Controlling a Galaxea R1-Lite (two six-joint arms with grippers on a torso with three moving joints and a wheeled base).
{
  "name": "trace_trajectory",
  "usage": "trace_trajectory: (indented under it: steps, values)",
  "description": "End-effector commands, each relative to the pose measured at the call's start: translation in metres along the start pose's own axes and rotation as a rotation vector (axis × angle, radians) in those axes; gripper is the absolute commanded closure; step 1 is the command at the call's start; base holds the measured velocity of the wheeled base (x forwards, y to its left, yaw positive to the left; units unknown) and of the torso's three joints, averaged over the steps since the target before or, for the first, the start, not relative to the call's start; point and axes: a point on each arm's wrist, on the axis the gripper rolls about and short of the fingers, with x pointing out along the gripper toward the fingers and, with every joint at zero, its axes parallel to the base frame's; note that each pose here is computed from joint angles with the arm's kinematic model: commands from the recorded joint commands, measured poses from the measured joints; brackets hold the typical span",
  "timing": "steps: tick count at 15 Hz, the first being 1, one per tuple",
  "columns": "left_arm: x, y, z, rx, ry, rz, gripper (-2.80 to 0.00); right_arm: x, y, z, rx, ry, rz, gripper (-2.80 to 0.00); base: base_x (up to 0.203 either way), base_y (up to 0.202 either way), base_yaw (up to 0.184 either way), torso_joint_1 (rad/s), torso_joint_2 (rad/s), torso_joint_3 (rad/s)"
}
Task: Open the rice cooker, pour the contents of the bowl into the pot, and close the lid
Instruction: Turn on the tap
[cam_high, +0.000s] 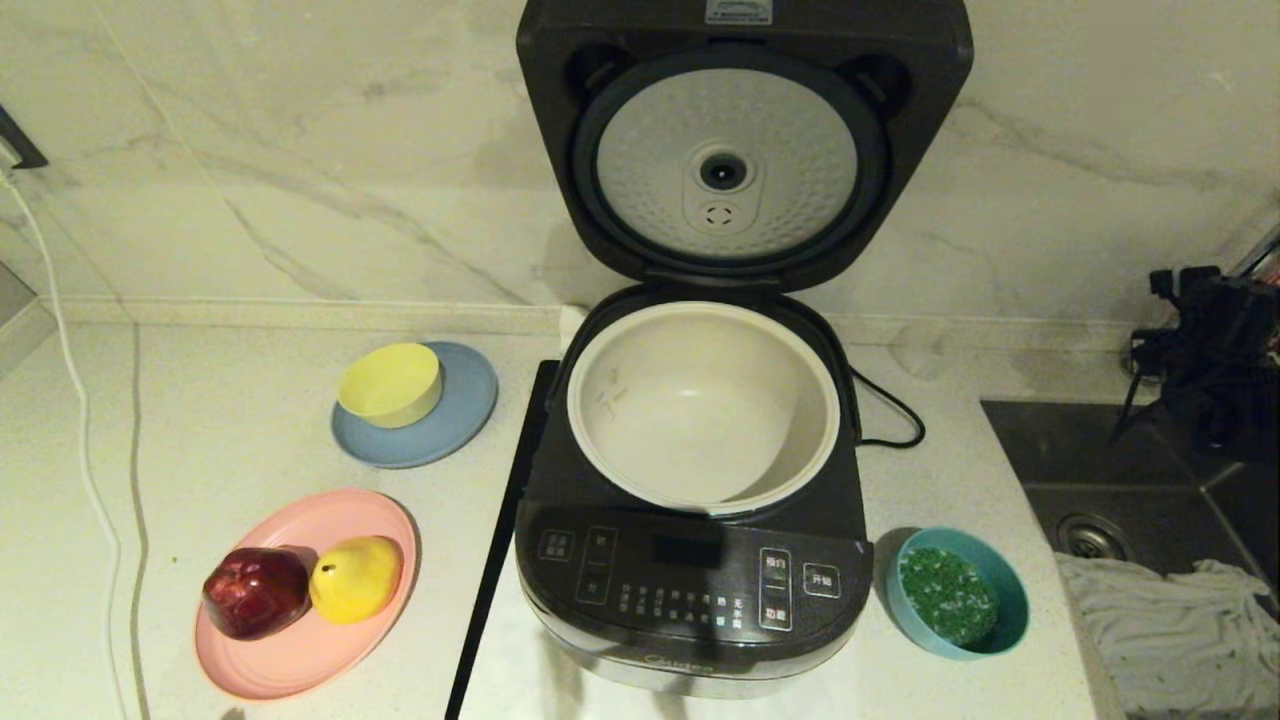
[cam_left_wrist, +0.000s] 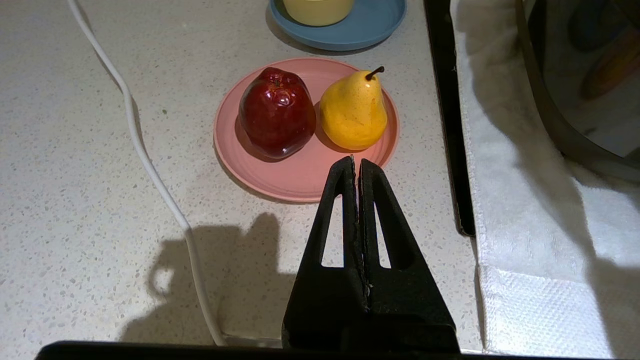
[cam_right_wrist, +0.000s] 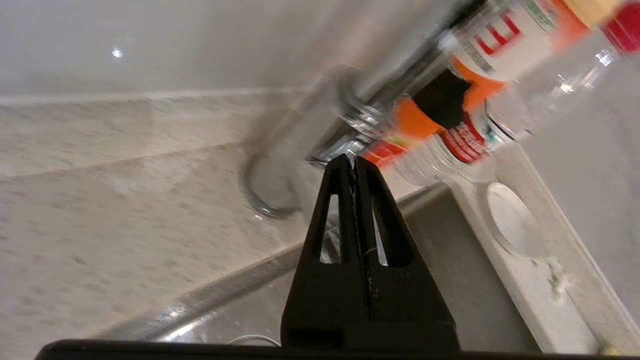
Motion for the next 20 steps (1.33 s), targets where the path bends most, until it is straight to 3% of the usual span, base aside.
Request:
trace_trajectory:
  steps: [1, 9, 13, 15, 16, 20]
  values:
    - [0.000, 0.000, 0.000, 0.000, -0.001, 0.000, 0.00, -0.003, -0.005, 0.000, 0.001, -0.008, -0.012, 0.00, 0.000, 0.000, 0.000, 0.000, 0.00, 0.000]
    - [0.000, 0.000, 0.000, 0.000, -0.001, 0.000, 0.00, -0.020, -0.008, -0.020, -0.012, 0.014, -0.008, 0.00, 0.000, 0.000, 0.000, 0.000, 0.00, 0.000]
    - [0.000, 0.000, 0.000, 0.000, -0.001, 0.000, 0.00, -0.040, -0.022, 0.017, 0.037, -0.049, -0.010, 0.00, 0.000, 0.000, 0.000, 0.000, 0.00, 0.000]
    - [0.000, 0.000, 0.000, 0.000, -0.001, 0.000, 0.00, -0.065, -0.029, 0.040, 0.069, -0.025, 0.040, 0.00, 0.000, 0.000, 0.000, 0.000, 0.00, 0.000]
    - [0.000, 0.000, 0.000, 0.000, -0.001, 0.000, 0.00, -0.079, -0.031, 0.047, 0.082, 0.023, 0.089, 0.00, 0.000, 0.000, 0.000, 0.000, 0.00, 0.000]
    - [0.000, 0.000, 0.000, 0.000, -0.001, 0.000, 0.00, -0.152, -0.041, 0.061, 0.136, 0.410, 0.445, 0.00, 0.000, 0.000, 0.000, 0.000, 0.00, 0.000]
